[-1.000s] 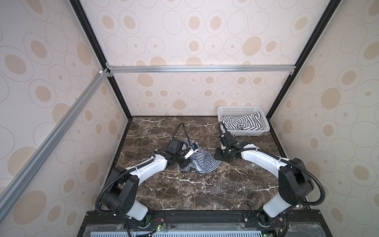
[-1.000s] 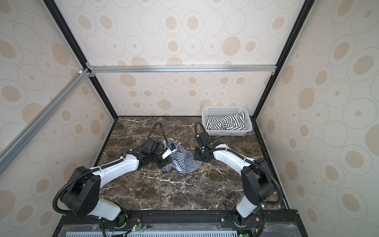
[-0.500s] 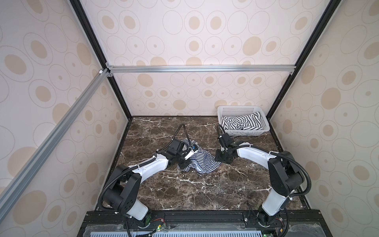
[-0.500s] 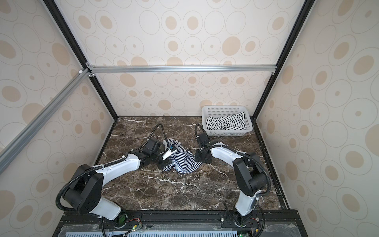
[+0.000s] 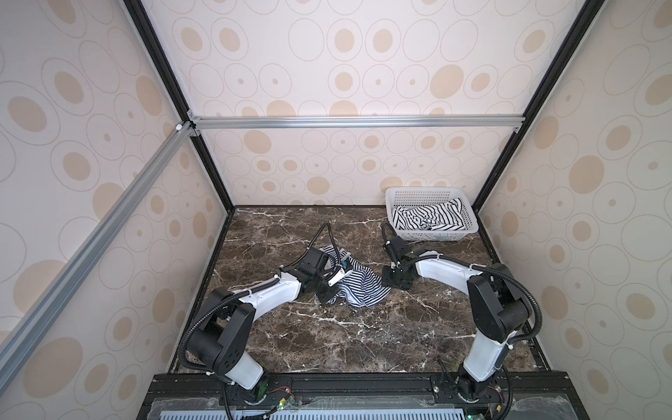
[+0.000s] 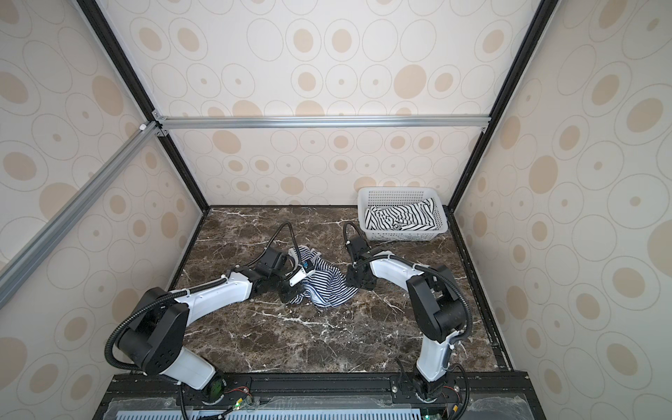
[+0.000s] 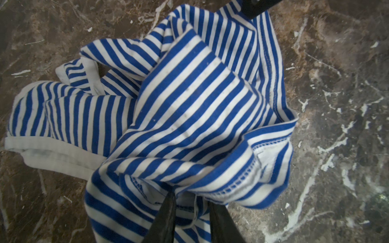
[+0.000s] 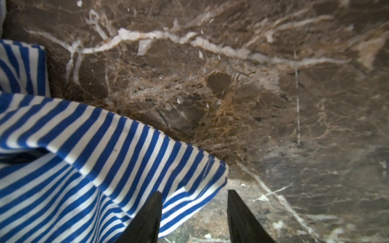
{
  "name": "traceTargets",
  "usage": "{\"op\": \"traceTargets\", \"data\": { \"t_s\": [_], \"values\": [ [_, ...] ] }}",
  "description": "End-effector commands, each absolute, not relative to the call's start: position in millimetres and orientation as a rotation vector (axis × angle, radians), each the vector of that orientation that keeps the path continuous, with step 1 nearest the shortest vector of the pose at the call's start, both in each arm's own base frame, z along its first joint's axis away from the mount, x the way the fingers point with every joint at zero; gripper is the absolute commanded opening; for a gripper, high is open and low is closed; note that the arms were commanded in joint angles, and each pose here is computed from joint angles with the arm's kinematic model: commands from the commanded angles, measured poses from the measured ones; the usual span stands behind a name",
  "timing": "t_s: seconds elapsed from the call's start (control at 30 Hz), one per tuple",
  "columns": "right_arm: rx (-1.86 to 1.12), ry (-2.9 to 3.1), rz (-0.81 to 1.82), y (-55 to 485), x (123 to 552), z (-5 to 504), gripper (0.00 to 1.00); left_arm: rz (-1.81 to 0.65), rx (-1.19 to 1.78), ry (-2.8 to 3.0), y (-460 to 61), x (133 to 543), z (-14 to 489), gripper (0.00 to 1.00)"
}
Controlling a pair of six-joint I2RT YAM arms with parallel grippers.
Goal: Fold and stack tank tops
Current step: Smooth out the tank top at the center of the table.
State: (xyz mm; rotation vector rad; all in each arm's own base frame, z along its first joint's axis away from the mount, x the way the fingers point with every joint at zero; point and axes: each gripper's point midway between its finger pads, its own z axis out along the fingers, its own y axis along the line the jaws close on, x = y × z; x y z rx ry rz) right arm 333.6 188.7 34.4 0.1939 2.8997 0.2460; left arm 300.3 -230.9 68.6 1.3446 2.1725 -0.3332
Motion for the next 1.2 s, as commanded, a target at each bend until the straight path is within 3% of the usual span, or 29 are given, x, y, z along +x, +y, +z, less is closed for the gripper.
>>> {"op": "traceTargets", "data": {
  "t_s": [0.0, 0.3, 0.4, 0.47, 0.53, 0.87, 1.17],
  "values": [
    [0.194, 2.915, 0.189, 183.7, 338.6, 27.3, 0.52, -0.347, 1.398, 2.159, -231.1, 289.3, 69.6, 0.24],
    [0.191, 2.915, 0.158, 185.4, 349.3, 16.9, 0.49, -0.376, 1.421, 2.167, -231.5, 282.6, 66.5, 0.11],
    [0.188, 2.915, 0.165, 187.3, 351.2, 17.0, 0.35, -0.399, 1.427, 2.165, -233.3, 280.2, 69.0, 0.00],
    [0.189, 2.905, 0.177, 187.9, 351.5, 20.7, 0.14, -0.401, 1.426, 2.154, -233.4, 279.4, 74.4, 0.00],
    [0.186, 2.886, 0.199, 188.6, 351.4, 28.6, 0.00, -0.385, 1.413, 2.137, -231.6, 280.4, 83.3, 0.00],
    [0.186, 2.710, 0.370, 193.9, 351.0, 126.8, 0.00, -0.273, 1.224, 1.987, -204.7, 292.4, 191.4, 0.00],
    [0.133, 2.461, 0.507, 192.7, 350.1, 252.7, 0.00, -0.172, 0.967, 1.839, -145.4, 326.4, 317.7, 0.00]
  ]
}}
